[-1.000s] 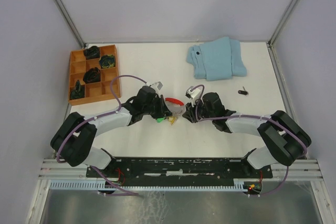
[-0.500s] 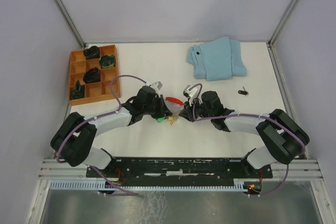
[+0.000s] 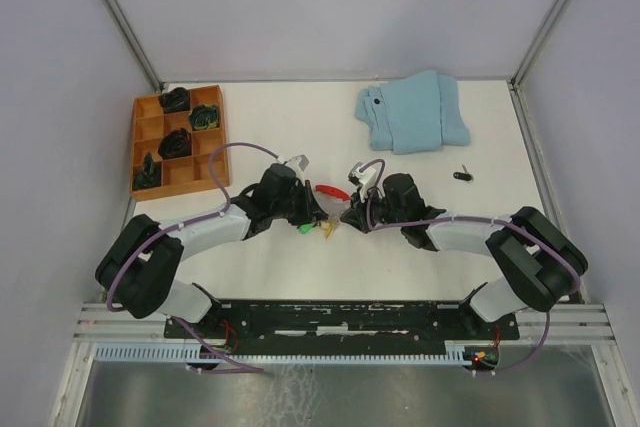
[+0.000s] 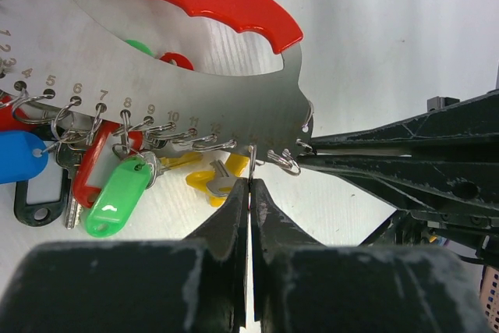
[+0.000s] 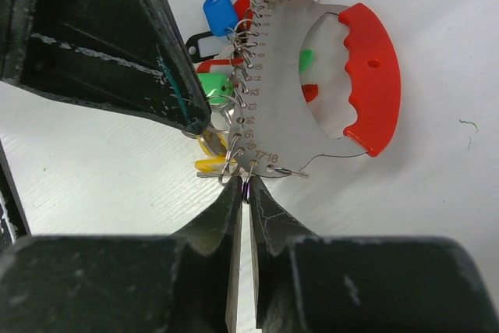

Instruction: Put the keys on the keyring

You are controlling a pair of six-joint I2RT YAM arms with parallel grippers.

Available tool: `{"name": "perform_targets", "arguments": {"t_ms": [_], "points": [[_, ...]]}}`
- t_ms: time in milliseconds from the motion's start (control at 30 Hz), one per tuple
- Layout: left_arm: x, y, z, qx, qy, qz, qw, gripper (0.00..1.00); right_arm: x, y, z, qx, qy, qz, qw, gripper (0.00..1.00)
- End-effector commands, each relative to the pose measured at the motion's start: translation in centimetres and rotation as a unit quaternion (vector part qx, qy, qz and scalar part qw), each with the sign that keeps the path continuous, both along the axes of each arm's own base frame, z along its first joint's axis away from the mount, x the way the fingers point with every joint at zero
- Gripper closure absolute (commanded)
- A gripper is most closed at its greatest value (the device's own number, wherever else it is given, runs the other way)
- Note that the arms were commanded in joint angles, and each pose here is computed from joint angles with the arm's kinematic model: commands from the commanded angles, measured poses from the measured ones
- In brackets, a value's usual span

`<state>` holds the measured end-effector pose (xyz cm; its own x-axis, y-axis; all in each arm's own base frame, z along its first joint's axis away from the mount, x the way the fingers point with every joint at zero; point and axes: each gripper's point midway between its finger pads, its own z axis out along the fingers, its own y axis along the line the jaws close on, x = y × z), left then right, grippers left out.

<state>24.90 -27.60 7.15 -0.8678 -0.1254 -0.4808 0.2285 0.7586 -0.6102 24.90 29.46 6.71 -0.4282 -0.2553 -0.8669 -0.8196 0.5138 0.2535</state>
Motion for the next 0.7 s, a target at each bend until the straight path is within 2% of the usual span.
{"name": "perform_targets", "arguments": {"t_ms": [0, 300, 667], "points": [[1.3, -1.0, 3.5, -0.033, -0.051, -0.005, 0.998, 0.97, 2.1, 0.9, 2.0, 0.019, -0.036, -0.023, 0.999, 0.87], [1.2, -0.9, 3.5, -0.035, -0.051, -0.006, 0.998, 0.97, 2.1, 0.9, 3.1, 0.023, -0.049, -0.02, 0.998, 0.99], [1.3, -0.1, 4.9, -0.035, -0.071, 0.014, 0.997, 0.97, 2.0, 1.0, 7.8, 0.029, -0.087, 0.0, 0.996, 0.99]]}}
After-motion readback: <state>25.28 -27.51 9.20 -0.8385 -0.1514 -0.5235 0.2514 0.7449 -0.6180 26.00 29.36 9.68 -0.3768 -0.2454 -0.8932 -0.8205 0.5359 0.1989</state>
